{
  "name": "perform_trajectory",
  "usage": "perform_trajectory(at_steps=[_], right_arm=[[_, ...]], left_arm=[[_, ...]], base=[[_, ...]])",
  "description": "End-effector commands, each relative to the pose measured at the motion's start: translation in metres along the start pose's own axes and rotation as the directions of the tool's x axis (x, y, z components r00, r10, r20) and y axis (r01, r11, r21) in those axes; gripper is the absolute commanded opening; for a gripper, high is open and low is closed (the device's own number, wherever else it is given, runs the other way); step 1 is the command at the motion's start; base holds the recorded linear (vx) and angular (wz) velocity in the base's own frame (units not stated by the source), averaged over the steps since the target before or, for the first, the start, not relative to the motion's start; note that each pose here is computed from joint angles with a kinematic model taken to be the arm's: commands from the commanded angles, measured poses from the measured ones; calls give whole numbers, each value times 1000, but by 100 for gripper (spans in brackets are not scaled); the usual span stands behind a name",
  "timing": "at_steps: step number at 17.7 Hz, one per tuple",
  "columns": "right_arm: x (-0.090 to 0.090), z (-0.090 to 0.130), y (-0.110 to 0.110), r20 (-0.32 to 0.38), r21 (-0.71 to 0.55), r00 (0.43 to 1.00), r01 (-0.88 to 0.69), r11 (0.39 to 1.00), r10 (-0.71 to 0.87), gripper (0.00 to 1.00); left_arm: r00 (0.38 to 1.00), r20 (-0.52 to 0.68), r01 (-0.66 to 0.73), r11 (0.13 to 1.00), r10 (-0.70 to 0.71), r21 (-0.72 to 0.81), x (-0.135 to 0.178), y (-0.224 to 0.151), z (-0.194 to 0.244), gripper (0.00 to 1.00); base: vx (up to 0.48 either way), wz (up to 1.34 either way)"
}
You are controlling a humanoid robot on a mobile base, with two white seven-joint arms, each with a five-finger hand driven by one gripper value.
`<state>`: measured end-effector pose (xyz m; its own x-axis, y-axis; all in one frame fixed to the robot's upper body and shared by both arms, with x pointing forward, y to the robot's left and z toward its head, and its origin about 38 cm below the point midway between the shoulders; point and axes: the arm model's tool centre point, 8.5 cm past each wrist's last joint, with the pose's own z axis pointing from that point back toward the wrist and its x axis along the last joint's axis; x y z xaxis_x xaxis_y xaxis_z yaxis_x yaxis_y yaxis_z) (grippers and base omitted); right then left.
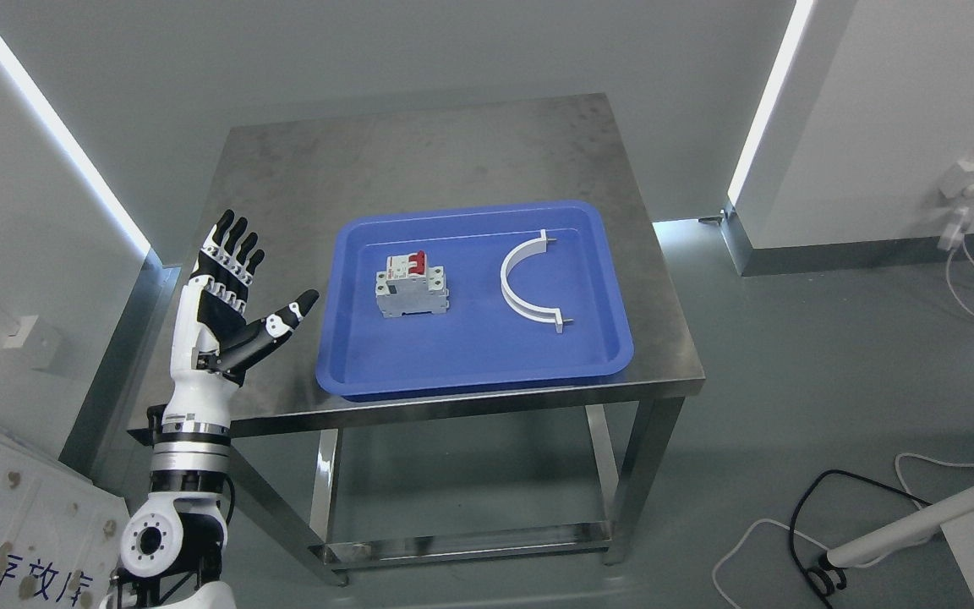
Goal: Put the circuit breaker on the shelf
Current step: 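Reach the left hand toward the grey circuit breaker in the blue tray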
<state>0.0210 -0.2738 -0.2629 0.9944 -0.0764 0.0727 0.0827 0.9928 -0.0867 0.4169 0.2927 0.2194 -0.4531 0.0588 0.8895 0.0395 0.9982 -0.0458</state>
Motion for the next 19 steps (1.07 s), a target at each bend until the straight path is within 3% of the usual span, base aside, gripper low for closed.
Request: perform_trajectory(at_steps=[1, 7, 12, 17, 19], right_arm=[[1, 0, -11, 2, -18, 1000, -2, 1000, 2, 100], [1, 0, -11, 2, -18, 1000, -2, 1000, 2, 100], [1, 0, -11, 2, -18, 1000, -2, 1000, 2, 100], [1, 0, -11, 2, -18, 1000, -2, 1000, 2, 100], [1, 0, -11, 2, -18, 1000, -2, 1000, 2, 100]], left_arm=[[1000, 6, 14, 999, -14, -31, 3, -4, -2, 100], [972, -1, 232, 958, -235, -170, 9, -7, -16, 100], [891, 8, 418, 816, -453, -399, 2, -28, -32, 97], [826, 54, 517, 717, -561, -467, 10, -43, -71, 96], [798, 22, 529, 683, -602, -504, 6, -48, -83, 93]], base=[[0, 0], [0, 0], [0, -3], [1, -8], [0, 0]])
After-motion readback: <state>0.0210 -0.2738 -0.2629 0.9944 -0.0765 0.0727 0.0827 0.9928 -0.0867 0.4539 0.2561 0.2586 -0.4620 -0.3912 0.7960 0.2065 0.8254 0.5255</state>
